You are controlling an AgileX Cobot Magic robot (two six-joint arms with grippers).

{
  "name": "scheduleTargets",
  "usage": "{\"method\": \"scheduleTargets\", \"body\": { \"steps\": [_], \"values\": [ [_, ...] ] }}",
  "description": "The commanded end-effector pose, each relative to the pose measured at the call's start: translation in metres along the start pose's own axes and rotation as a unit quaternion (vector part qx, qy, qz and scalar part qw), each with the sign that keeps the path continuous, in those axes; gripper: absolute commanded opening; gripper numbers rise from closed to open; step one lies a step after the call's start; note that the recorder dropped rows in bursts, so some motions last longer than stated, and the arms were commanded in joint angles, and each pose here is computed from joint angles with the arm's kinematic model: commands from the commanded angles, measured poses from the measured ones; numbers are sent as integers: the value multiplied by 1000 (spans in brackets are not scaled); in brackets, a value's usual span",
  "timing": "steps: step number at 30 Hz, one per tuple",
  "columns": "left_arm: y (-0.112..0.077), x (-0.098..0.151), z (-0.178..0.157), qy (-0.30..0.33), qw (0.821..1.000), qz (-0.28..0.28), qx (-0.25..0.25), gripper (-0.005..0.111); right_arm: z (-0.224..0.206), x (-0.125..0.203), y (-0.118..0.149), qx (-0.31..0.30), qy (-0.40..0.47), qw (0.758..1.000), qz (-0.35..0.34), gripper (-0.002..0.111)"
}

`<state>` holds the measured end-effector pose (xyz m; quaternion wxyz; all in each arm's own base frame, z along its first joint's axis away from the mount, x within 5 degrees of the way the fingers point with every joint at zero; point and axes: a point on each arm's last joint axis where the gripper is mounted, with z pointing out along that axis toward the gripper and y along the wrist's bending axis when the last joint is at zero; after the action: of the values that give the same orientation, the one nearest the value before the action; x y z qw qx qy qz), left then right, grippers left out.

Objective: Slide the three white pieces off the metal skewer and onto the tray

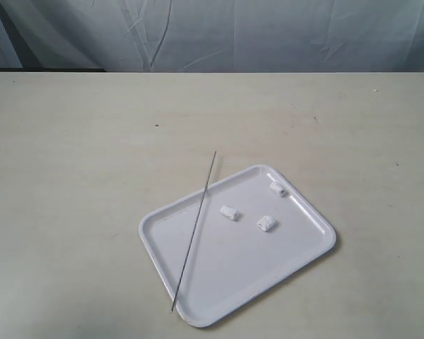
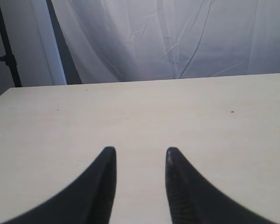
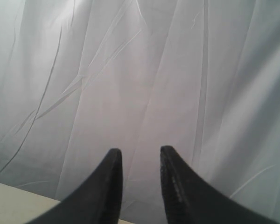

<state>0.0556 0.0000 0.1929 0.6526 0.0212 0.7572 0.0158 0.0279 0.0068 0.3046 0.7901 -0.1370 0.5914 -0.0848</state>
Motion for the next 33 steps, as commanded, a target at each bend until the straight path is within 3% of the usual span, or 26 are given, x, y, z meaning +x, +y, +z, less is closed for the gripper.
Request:
{"method": "scheduleTargets", "body": {
  "steps": [1,11,33],
  "values": [
    [0,1,0,-1,1000,-3,1,35,-1,0,0,4,-3,1000,-2,28],
    [0,1,0,-1,1000,28,0,35,-1,0,0,4,-3,1000,-2,28],
    [3,1,0,-1,999,28,-30,35,-1,0,0,5,-4,1000,-2,28]
  ]
}}
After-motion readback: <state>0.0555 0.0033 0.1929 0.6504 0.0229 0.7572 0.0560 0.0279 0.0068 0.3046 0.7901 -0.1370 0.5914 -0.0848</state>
